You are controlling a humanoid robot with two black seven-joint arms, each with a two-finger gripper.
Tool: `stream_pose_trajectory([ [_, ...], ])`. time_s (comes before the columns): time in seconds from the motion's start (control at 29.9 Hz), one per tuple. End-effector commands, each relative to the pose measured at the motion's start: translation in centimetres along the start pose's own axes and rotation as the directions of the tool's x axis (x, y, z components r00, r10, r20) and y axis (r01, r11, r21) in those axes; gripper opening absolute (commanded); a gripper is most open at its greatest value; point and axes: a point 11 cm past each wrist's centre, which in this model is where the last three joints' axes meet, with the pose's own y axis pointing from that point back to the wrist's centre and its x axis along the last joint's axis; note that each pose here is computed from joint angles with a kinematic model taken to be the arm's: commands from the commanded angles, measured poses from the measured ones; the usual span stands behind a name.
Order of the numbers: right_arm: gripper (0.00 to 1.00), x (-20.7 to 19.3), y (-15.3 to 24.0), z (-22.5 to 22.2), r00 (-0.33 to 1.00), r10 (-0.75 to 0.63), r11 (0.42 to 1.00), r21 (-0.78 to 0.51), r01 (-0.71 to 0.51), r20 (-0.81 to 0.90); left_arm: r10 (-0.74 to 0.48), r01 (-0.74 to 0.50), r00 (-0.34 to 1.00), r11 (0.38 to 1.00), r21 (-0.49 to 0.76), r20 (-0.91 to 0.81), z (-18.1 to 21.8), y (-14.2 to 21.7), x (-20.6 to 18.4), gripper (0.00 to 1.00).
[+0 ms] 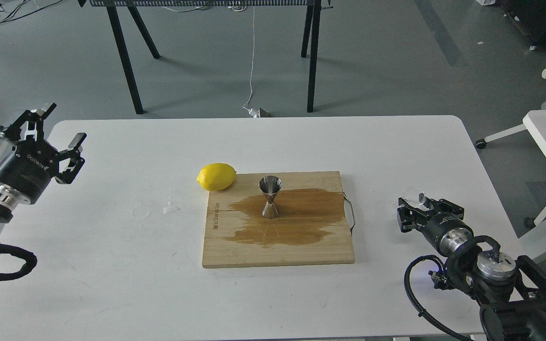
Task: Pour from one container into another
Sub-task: 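Move the right gripper to the small clear cup and grasp it, then carry the clear cup with the right gripper above the jigger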
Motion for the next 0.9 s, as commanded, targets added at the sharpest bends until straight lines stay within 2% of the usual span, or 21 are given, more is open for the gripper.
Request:
stream_pose_trajectory([
  [0.0,0.30,0.0,0.0,0.0,1.000,-0.001,1.000,0.000,0.001,-0.001,0.009,-0.009,1.000,1.000,0.002,0.003,-0.1,0.1,0.3,0.82],
  [0.2,0.30,-0.6,0.2,1.4,0.999,-0.034,0.999,-0.034,0.033,-0.035,0.009,-0.009,1.000,1.000,0.002,0.003,-0.1,0.1,0.3,0.82],
  [0.37,0.29,-3.4,1.3,3.8,0.988,-0.131,0.988,-0.098,0.123,-0.085,0.008,-0.008,1.000,1.000,0.002,0.001,-0.1,0.1,0.2,0.82],
  [0.6,0.28,-9.4,3.2,6.8,0.902,-0.303,0.949,-0.184,0.256,-0.309,0.004,-0.004,1.000,1.000,0.002,-0.009,-0.5,-0.1,-0.1,0.82],
  [0.87,0.28,-14.1,2.9,9.2,0.775,-0.411,0.911,-0.246,0.331,-0.480,0.004,-0.004,1.000,1.000,0.002,-0.010,-0.5,-0.1,-0.1,0.82],
])
